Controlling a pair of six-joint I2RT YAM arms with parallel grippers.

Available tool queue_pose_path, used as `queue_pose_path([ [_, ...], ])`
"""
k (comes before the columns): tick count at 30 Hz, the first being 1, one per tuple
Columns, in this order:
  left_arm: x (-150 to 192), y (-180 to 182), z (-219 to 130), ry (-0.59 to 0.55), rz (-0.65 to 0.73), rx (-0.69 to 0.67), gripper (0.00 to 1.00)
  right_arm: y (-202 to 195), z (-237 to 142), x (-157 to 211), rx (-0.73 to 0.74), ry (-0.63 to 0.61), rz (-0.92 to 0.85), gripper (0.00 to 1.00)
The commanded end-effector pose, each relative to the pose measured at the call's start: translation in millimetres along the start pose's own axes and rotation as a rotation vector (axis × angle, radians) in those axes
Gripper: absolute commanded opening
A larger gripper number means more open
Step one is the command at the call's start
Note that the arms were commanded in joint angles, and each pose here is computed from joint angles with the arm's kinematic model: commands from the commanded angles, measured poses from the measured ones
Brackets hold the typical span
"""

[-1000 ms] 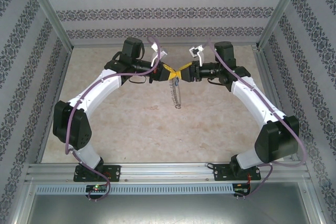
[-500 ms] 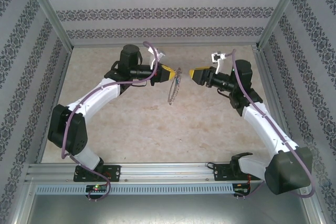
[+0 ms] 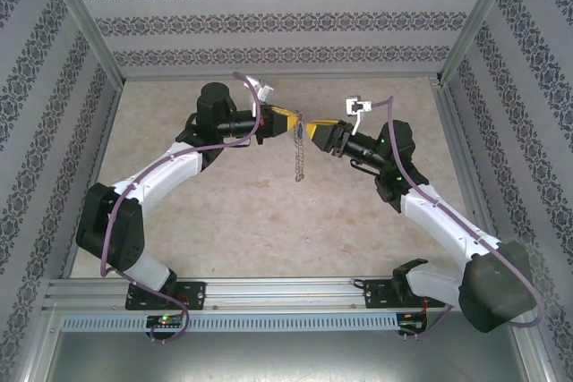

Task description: Put the keys on the keyring

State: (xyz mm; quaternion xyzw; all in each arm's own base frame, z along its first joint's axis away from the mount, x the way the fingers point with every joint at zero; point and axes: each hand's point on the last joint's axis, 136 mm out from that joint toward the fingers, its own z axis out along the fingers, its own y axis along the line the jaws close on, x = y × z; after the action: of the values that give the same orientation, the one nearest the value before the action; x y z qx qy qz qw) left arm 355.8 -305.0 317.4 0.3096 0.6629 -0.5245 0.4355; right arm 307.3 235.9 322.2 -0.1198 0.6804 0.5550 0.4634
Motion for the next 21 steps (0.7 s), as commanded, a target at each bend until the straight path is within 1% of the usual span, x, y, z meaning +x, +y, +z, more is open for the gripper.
queue_pose_path([
  [1, -30.5, -24.9, -5.2, -0.097, 0.069, 0.053, 0.0, 1.8, 1.5, -9.5, -0.009, -0.057, -0.021, 0.44],
  [7, -31.5, -28.8, -6.1, -0.104, 0.064, 0.069, 0.0, -11.7, 4.2, -9.9, 0.015, -0.065, -0.005, 0.4],
  [13, -32.3, -31.2, -7.0, -0.105, 0.064, 0.074, 0.0, -11.4, 7.5, -9.5, -0.023, -0.061, 0.007, 0.29],
  [21, -30.7, -32.5, -4.2, -0.101, 0.063, 0.081, 0.0, -8.0, 9.6, -11.4, -0.053, -0.056, 0.003, 0.25],
])
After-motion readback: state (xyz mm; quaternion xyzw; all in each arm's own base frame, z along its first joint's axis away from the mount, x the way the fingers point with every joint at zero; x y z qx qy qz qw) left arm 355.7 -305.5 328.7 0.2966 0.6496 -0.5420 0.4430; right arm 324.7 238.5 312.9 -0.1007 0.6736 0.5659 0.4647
